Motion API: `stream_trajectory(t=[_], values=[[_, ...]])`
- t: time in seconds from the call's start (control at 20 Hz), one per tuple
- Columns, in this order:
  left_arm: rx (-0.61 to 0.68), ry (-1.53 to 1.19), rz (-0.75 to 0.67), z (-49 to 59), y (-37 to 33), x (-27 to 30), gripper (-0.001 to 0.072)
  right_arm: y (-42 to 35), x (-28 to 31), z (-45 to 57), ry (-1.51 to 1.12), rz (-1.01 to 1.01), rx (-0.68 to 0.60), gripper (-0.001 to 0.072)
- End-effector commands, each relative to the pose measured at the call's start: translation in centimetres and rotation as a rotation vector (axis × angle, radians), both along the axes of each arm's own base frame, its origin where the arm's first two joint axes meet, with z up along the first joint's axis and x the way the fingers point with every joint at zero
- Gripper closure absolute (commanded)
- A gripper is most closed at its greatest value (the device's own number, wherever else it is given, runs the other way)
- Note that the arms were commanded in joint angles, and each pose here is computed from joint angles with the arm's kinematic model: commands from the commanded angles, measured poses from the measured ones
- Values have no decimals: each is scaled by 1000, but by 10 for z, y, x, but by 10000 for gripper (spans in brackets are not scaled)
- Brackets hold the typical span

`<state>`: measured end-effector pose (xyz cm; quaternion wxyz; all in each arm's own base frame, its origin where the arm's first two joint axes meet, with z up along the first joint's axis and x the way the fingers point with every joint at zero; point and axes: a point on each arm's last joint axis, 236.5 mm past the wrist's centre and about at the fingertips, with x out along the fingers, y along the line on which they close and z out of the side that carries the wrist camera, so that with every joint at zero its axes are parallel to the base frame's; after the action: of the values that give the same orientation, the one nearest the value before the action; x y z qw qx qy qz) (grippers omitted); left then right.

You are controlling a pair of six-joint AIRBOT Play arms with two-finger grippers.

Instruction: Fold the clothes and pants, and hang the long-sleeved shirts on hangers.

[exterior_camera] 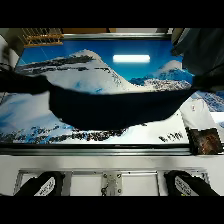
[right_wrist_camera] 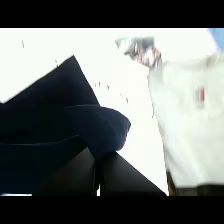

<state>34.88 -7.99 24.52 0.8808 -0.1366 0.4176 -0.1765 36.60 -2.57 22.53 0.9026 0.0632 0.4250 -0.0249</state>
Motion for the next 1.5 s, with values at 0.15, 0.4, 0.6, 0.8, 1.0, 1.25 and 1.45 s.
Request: stream_trajectory(t=[0.15,0.4,0.6,0.8,1.0,1.25,1.45], values=[[-71,-790,162,246,12,-68,697,3,-61,250,-871,-89,27,704],[8,-555,309,173,51,-29,697,5,-57,205,-685,-99,55,704],[-103,-393,218,132,23,9,697,4,-31,159,-517,-124,104,704],[55,82,123,-10,16,40,697,11,-23,10,87,-61,100,704],[275,501,47,-151,22,28,697,15,-44,-123,518,-11,113,705],[326,841,-134,-259,3,-55,697,22,-102,-210,784,17,136,704],[336,858,-179,-260,7,-75,697,22,-101,-200,746,37,125,704]])
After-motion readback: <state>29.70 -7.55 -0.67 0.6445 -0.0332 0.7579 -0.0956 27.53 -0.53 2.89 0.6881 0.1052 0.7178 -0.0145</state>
